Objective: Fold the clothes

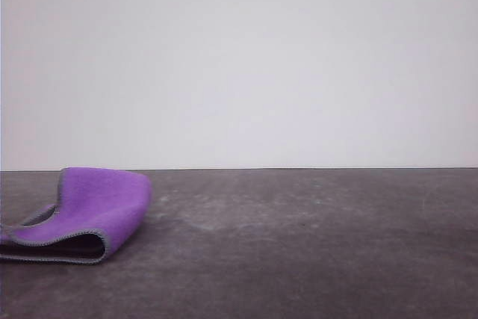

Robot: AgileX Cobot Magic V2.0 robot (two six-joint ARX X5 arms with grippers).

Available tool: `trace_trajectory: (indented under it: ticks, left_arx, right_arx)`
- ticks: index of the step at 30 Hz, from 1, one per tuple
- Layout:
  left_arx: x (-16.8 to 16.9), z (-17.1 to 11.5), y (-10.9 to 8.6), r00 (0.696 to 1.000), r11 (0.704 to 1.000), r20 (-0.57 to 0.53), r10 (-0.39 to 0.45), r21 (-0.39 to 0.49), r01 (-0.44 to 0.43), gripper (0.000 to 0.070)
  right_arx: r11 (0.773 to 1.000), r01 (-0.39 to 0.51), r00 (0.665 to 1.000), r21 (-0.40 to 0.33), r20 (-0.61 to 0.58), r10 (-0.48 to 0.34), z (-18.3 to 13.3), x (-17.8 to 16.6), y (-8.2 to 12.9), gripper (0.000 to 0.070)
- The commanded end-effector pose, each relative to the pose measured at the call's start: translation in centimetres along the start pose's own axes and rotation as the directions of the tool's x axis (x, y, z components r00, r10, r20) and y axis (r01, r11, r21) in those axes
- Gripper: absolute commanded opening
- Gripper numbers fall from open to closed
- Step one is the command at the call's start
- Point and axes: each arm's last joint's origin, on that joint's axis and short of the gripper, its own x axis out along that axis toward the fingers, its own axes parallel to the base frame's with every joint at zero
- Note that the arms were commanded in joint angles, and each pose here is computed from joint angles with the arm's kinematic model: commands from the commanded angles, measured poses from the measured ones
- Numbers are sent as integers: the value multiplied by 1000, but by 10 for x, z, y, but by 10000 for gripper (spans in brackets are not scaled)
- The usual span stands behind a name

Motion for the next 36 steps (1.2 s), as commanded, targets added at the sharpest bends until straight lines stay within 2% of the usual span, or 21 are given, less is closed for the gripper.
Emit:
trace_trajectory:
  ticks: [1,7,13,26,36]
  left_arx:
    - [2,-7,1,1000,1000,-24,2,-6,-2,16]
    - [2,-7,0,1000,1000,-24,2,-5,-2,16]
    - [2,-7,0,1000,1000,-24,2,-5,-2,16]
    - [2,-7,0,1000,1000,-24,2,-5,-2,16]
    - [2,-7,0,1000,1000,-24,2,-5,-2,16]
  right_arx:
    - [1000,10,1000,12,27,-10,-13,-1,1,6]
    - [997,61,998,47,21,-62,-57,2,5,6]
    - [995,88,996,52,-6,-87,-83,6,6,6]
    - [982,160,987,99,-11,-160,-84,5,0,6]
    - [981,167,986,100,8,-168,-83,5,0,6]
